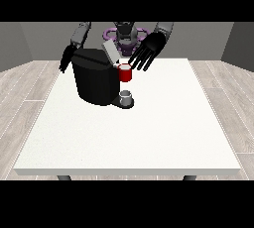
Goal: Insert the coffee pod into the coffee machine and close the lid
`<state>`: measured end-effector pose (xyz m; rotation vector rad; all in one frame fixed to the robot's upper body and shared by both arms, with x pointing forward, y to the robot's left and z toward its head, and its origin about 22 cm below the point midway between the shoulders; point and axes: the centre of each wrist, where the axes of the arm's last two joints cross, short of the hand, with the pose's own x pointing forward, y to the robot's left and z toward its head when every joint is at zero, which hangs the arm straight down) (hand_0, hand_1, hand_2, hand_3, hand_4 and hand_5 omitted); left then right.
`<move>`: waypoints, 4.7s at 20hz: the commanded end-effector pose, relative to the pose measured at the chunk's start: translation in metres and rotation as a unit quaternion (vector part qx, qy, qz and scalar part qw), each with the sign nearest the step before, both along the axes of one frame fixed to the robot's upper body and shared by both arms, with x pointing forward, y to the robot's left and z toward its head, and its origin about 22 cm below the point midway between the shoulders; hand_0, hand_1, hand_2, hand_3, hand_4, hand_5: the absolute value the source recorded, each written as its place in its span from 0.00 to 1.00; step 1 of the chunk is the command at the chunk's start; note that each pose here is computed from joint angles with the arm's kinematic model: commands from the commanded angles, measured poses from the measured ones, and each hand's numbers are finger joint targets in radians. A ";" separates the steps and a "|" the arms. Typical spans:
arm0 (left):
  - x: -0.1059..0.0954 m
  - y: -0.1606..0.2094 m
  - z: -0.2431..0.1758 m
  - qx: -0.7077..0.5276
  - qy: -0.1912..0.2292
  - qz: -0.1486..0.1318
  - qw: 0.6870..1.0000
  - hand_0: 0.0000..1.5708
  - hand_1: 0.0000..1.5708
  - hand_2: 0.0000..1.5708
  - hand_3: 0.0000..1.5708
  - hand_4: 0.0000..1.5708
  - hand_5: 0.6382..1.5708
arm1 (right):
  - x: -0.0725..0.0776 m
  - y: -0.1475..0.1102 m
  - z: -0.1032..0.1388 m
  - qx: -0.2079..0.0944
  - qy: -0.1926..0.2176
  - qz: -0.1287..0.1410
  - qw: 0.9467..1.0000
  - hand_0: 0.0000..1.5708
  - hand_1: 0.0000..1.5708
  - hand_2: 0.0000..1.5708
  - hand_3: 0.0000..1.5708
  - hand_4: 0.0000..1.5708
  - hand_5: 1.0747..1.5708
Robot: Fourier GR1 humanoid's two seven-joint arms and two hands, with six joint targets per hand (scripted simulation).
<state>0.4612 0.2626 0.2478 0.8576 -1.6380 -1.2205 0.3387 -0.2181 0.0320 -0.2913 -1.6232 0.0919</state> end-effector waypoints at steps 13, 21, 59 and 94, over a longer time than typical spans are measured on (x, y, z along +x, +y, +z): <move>-0.061 -0.039 -0.250 -0.482 0.210 -0.012 0.850 0.00 0.00 0.00 0.00 0.04 1.00 | -0.065 -0.042 -0.077 0.041 0.099 -0.057 0.993 0.00 0.00 0.00 0.00 0.00 1.00; -0.123 -0.023 -0.326 -0.477 0.287 0.035 0.830 0.00 0.00 0.00 0.00 0.28 1.00 | -0.046 -0.018 -0.034 0.036 0.068 0.028 0.997 0.00 0.00 0.00 0.00 0.00 1.00; -0.155 -0.004 -0.226 -0.529 0.165 -0.008 0.833 0.00 0.00 0.00 0.00 0.23 1.00 | 0.051 -0.010 0.038 0.074 0.045 0.103 0.991 0.00 0.00 0.00 0.00 0.00 1.00; -0.151 -0.024 -0.205 -0.498 0.141 -0.069 0.853 0.00 0.00 0.00 0.00 0.24 1.00 | 0.092 0.056 0.198 -0.095 -0.095 0.139 0.981 0.00 0.00 0.00 0.00 0.15 1.00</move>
